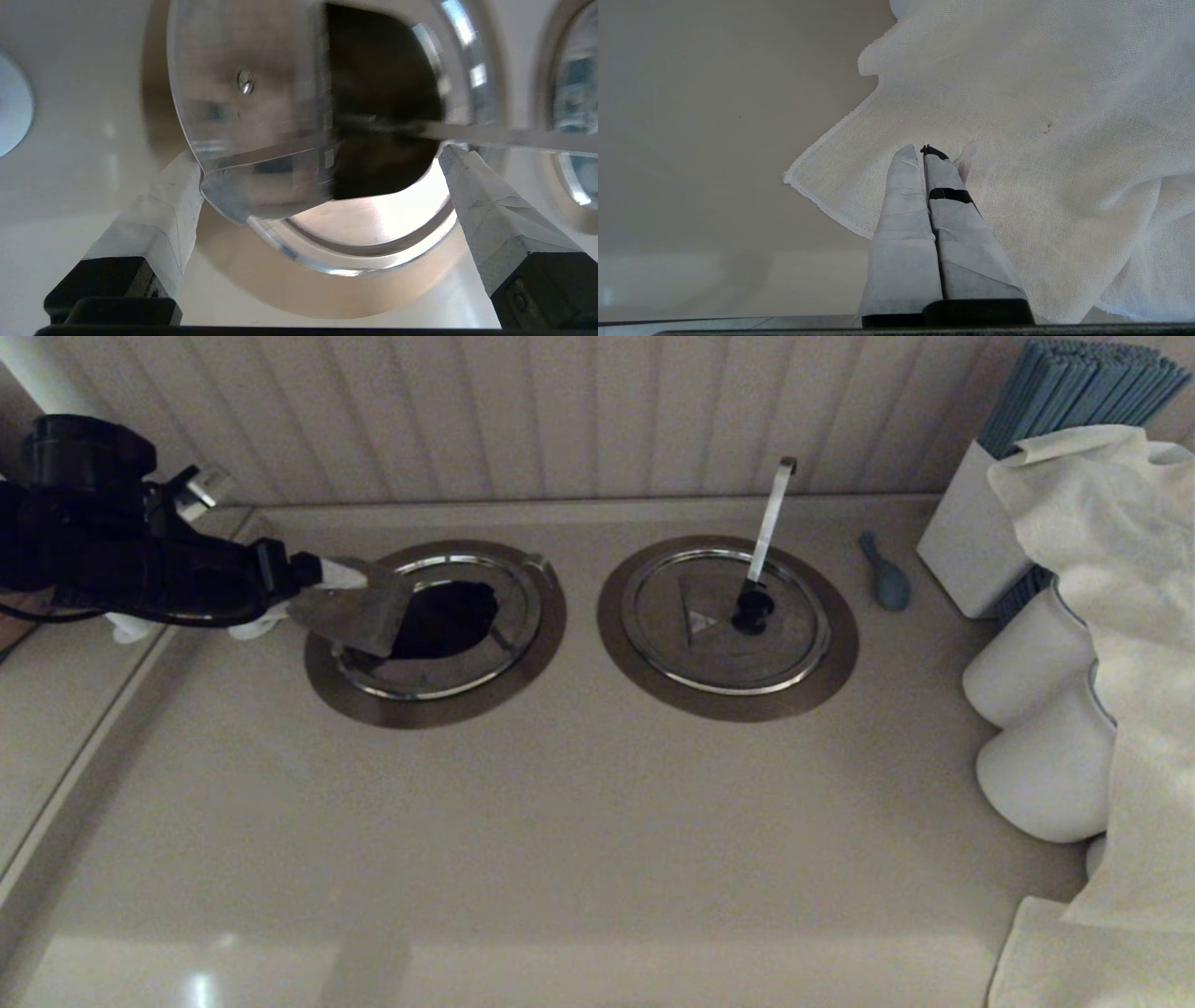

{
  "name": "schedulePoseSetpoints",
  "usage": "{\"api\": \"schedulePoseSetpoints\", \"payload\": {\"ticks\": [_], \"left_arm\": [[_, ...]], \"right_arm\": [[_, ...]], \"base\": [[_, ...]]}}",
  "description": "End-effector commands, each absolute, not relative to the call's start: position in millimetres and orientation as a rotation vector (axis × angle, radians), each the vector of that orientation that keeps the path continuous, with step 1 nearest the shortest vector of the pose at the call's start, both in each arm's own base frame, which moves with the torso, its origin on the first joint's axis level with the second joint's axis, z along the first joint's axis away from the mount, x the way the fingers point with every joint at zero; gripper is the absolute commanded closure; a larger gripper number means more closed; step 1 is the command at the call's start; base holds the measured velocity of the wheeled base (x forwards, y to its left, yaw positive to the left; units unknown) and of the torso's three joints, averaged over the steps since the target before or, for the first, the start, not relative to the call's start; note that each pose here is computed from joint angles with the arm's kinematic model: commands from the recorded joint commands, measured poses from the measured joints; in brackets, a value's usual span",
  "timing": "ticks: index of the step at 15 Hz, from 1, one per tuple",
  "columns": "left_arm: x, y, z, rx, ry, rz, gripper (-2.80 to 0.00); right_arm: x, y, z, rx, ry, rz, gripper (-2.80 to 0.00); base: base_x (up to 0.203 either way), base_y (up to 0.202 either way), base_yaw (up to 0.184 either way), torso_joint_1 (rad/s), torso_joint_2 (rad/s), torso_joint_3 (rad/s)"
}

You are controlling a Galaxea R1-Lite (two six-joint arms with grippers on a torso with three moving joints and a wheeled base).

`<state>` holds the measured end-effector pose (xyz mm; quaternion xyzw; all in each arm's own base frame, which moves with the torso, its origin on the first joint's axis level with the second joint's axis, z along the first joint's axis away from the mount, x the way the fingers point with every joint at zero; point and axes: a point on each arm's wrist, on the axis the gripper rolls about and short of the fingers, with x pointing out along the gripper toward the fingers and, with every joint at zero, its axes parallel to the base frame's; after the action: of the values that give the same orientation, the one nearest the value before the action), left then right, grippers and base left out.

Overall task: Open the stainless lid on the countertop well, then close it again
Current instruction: Close the lid

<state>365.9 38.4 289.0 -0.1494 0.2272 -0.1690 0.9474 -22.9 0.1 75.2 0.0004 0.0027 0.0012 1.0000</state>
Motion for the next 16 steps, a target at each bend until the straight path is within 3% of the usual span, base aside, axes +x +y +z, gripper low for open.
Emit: {"api": "schedulePoseSetpoints", "payload": {"ticks": [1,16], "left_arm": [[360.2,36.0,296.2,-0.311,0.444,-0.351,-2.8],[346.8,-24.2,300.1,-0.313,0.456,-0.503,-2.8]], "right_arm": [[-22.9,0.1,75.2,0.0,0.005,0.003,0.0],[-22.8,0.0,75.3,0.0,0.006,0.004,0.0]], "base": [[0.0,0.0,0.0,0.0,0.0,0.0],[0.0,0.0,0.0,0.0,0.0,0.0]]}}
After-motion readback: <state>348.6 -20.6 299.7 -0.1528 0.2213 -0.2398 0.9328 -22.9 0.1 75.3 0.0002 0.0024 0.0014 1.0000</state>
